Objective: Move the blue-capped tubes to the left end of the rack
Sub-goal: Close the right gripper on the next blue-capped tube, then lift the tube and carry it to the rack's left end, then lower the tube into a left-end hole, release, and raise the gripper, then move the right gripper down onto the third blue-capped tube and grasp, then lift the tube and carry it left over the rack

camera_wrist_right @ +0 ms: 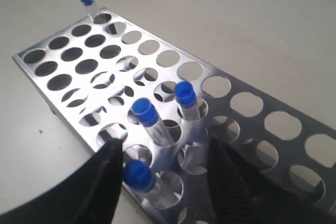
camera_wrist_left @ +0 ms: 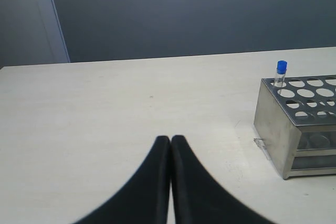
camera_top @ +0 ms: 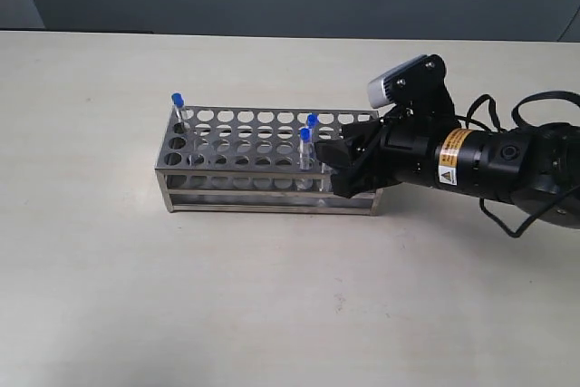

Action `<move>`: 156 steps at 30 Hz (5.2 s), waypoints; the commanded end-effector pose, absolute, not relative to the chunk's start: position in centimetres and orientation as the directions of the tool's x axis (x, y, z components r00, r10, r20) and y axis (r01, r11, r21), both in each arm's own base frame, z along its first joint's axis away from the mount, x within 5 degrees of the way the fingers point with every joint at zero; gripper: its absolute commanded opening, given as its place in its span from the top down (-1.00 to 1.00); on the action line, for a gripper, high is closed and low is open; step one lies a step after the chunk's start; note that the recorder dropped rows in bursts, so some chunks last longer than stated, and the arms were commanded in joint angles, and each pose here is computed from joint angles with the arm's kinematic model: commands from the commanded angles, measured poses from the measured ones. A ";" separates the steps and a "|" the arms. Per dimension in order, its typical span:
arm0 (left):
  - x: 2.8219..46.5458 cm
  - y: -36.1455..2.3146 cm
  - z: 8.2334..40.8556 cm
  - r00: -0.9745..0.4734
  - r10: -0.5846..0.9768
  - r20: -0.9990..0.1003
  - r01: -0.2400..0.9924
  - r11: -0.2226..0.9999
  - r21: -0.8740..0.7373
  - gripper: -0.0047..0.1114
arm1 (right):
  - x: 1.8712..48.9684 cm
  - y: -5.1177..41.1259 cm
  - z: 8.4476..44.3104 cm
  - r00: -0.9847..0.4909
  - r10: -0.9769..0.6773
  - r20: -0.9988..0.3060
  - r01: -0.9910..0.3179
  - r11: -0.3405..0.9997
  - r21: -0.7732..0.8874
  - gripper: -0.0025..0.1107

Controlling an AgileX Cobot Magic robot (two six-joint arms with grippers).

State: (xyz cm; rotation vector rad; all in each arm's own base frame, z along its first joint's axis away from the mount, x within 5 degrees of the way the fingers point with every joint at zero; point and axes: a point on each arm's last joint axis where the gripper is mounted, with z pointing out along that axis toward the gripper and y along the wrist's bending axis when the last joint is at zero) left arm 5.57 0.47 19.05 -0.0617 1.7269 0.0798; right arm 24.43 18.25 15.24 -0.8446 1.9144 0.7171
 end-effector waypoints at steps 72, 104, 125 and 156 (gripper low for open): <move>5.5 0.5 19.2 -0.148 0.043 -0.988 -0.086 0.995 0.056 0.90 | 29.1 34.9 17.2 -0.079 -0.296 -0.952 -0.925 0.377 -0.041 0.97; 5.5 0.5 19.2 -0.148 0.043 -0.988 -0.086 0.995 0.056 0.90 | 28.0 25.0 28.3 -0.074 -0.265 -0.961 -0.794 0.600 -0.104 0.29; 5.5 0.5 19.2 -0.148 0.043 -0.988 -0.086 0.995 0.056 0.90 | 23.0 20.1 19.0 -0.271 -0.228 -0.935 -0.783 0.617 0.076 0.14; 5.5 0.5 19.2 -0.148 0.043 -0.988 -0.086 0.995 0.056 0.90 | 24.6 21.7 12.6 -0.388 -0.131 -0.912 -0.751 0.620 0.230 0.15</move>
